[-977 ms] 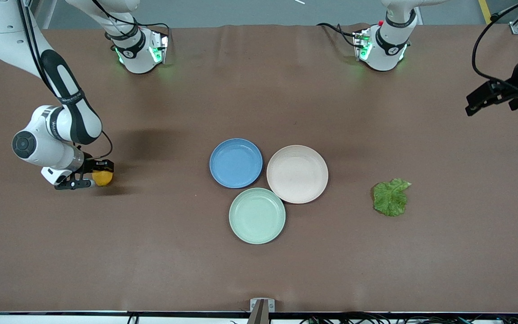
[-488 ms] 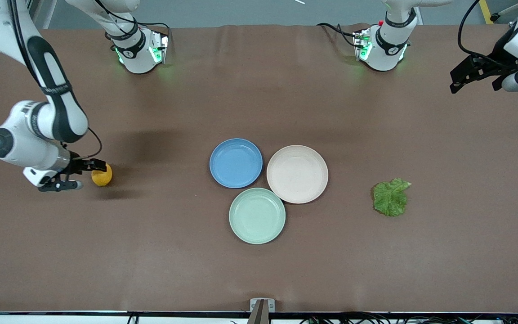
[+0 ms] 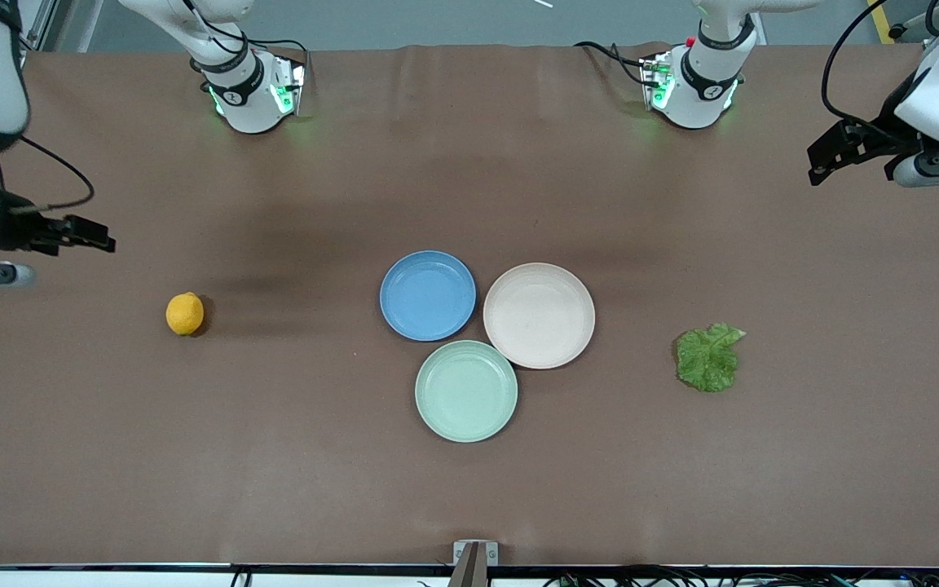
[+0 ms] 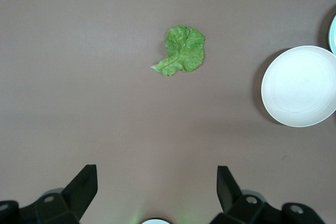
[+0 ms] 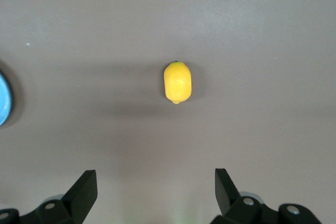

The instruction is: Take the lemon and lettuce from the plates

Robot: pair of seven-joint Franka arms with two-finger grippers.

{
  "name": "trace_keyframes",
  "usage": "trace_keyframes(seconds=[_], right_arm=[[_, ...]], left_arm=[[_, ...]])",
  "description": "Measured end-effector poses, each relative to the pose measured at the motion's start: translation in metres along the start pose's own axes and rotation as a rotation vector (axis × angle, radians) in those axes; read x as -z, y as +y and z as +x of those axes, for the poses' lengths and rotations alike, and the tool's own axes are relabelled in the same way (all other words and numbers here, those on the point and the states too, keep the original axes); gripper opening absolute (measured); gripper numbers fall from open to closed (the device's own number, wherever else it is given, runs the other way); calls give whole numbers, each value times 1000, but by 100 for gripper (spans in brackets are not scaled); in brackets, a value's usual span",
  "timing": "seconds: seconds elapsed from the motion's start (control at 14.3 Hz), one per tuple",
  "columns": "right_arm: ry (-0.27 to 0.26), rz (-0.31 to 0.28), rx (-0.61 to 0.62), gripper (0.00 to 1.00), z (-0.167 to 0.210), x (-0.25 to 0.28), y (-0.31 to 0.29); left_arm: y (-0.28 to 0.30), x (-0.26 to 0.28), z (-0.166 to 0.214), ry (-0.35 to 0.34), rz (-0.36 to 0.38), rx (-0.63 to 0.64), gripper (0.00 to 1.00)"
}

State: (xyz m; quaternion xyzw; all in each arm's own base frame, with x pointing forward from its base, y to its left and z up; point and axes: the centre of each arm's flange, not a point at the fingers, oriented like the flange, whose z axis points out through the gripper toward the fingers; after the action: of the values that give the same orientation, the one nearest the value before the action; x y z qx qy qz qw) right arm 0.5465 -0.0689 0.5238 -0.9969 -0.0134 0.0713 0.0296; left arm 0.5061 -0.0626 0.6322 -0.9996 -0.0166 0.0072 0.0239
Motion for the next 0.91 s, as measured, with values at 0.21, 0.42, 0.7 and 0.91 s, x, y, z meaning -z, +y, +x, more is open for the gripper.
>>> trace_keyframes(seconds=[0.21, 0.42, 0.7, 0.91], right_arm=[[20, -4, -24, 99, -2, 37, -16], [21, -11, -54, 99, -2, 50, -48], [51, -19, -88, 100, -4, 67, -94], [123, -17, -100, 100, -7, 101, -90]], left_arm=[[-1, -4, 3, -6, 0, 2, 100], [-2, -2, 3, -3, 0, 1, 100], [-1, 2, 5, 8, -2, 0, 100], [-1, 4, 9, 12, -4, 0, 100]])
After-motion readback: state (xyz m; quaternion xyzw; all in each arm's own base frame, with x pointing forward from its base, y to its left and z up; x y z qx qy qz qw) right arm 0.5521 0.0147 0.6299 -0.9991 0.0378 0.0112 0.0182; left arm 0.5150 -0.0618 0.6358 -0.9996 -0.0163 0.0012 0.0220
